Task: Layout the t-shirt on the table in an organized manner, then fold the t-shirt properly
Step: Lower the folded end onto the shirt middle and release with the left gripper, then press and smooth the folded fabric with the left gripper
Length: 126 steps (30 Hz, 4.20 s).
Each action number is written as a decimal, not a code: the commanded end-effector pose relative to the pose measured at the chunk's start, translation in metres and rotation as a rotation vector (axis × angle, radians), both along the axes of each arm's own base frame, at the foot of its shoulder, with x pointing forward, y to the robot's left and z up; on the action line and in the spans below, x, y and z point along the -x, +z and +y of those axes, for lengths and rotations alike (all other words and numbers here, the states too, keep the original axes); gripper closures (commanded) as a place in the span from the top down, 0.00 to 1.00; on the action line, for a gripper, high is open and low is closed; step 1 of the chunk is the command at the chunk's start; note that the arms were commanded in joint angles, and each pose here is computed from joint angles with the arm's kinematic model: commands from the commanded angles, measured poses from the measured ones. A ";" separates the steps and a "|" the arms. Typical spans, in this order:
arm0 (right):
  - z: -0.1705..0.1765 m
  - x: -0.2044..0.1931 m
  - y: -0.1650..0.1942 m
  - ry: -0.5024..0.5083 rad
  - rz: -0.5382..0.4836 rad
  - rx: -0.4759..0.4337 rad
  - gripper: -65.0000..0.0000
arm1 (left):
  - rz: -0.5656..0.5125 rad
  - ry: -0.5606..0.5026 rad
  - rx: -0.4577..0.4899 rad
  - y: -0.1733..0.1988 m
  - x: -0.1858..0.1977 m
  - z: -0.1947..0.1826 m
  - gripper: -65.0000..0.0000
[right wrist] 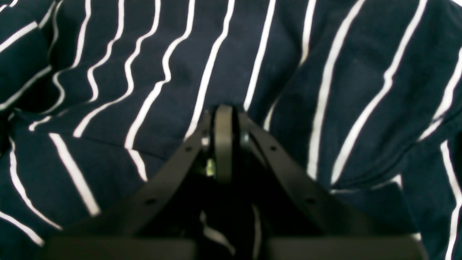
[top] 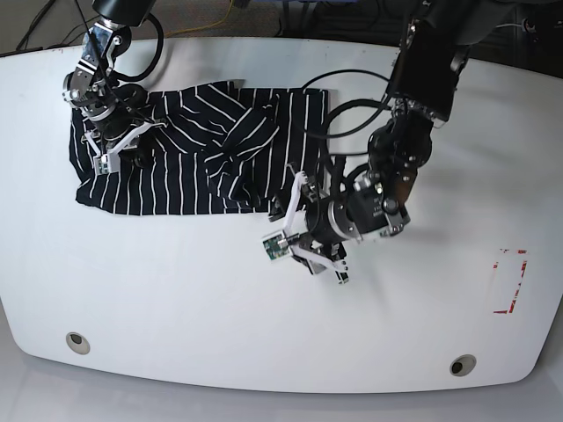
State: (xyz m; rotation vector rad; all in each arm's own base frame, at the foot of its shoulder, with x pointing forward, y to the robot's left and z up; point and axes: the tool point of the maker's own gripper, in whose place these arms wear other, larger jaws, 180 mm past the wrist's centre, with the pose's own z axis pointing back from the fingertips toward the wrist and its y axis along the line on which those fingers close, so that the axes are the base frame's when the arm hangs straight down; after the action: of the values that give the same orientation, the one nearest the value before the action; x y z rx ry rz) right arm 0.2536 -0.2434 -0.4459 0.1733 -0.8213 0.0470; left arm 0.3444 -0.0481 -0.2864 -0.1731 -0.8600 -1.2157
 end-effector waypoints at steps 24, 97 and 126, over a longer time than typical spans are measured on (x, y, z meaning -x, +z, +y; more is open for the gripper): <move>0.001 0.047 -0.042 0.053 0.265 0.076 0.04 | -0.036 -0.017 -0.233 -0.067 0.028 0.019 0.05; 0.001 0.047 -0.042 0.053 0.264 0.076 0.04 | -0.057 0.060 0.041 -0.038 0.034 -0.001 0.05; 0.001 0.045 -0.041 0.053 0.260 0.076 0.04 | 0.134 0.131 0.077 -0.106 0.063 0.020 0.05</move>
State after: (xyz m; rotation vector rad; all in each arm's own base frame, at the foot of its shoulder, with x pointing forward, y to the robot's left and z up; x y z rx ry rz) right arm 0.2537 -0.2420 -0.4461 0.1766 -0.8224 0.0456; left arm 0.2767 -0.0257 -0.3986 -0.2456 -0.7614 -1.0404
